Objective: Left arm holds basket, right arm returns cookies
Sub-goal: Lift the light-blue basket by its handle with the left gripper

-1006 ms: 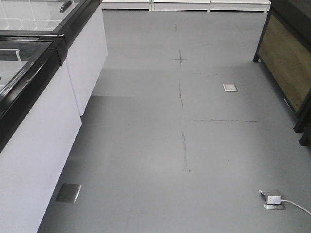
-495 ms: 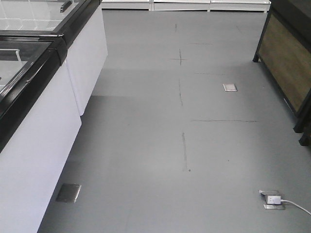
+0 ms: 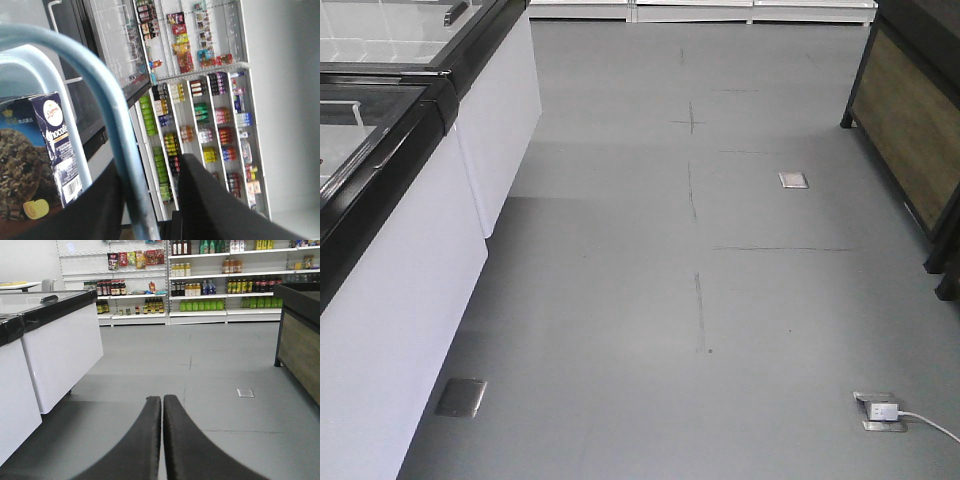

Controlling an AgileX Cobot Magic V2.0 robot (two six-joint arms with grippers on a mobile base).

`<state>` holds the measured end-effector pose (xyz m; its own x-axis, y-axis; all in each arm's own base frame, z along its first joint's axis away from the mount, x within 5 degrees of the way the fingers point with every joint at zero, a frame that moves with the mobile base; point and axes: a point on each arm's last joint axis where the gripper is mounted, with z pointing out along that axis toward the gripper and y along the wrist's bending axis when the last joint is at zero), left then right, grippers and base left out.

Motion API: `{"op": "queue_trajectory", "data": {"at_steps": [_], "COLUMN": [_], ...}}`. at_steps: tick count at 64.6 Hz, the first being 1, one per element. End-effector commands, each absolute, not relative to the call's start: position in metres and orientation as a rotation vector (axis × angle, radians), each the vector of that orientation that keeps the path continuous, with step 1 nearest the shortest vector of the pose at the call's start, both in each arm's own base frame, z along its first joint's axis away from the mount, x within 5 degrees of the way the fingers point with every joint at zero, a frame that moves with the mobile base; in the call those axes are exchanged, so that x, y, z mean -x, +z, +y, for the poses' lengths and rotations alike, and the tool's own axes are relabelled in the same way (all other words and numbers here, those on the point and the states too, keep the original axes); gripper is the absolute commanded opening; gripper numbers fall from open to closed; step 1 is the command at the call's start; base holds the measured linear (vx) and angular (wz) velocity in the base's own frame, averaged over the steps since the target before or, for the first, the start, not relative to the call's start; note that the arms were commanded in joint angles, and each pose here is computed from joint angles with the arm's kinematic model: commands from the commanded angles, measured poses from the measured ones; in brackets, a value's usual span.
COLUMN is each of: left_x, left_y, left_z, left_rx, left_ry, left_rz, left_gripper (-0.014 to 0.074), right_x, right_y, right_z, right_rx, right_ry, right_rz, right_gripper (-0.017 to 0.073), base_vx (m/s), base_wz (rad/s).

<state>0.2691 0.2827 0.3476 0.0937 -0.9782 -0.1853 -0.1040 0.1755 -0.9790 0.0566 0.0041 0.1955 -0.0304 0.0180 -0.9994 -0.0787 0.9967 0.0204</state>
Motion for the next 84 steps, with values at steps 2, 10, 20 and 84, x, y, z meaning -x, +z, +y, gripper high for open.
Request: {"op": "queue_trajectory", "data": {"at_steps": [2,10,20,84], "left_x": [-0.266,-0.267,-0.272,-0.367], "left_y": [0.393,0.4,0.413,0.44], "left_z": [0.271,0.268,0.26,-0.063], "left_rx": [1.031,0.985,0.926,0.06], "left_ry": [-1.028,-1.048,-1.082,-1.547], "left_rz": [1.198,1.212,1.226,1.762], "left_gripper": [0.0073,-0.0009,-0.0008,-0.0008], "right_x": [-0.056,-0.056,-0.056,-0.056], "right_y": [0.202,0.202,0.202,0.202], "right_z": [0.005,0.005,0.005,0.005], "right_rx": [0.06,0.06,0.06,0.06], "right_ry": [0.079,0.079,0.079,0.079], "right_rz": [1.516,1.516,1.516,1.516], "right_gripper": [-0.0008,-0.0008,-0.0008,-0.0008], "base_vx": [0.0,0.0,0.0,0.0], "base_wz": [0.0,0.0,0.0,0.0]}}
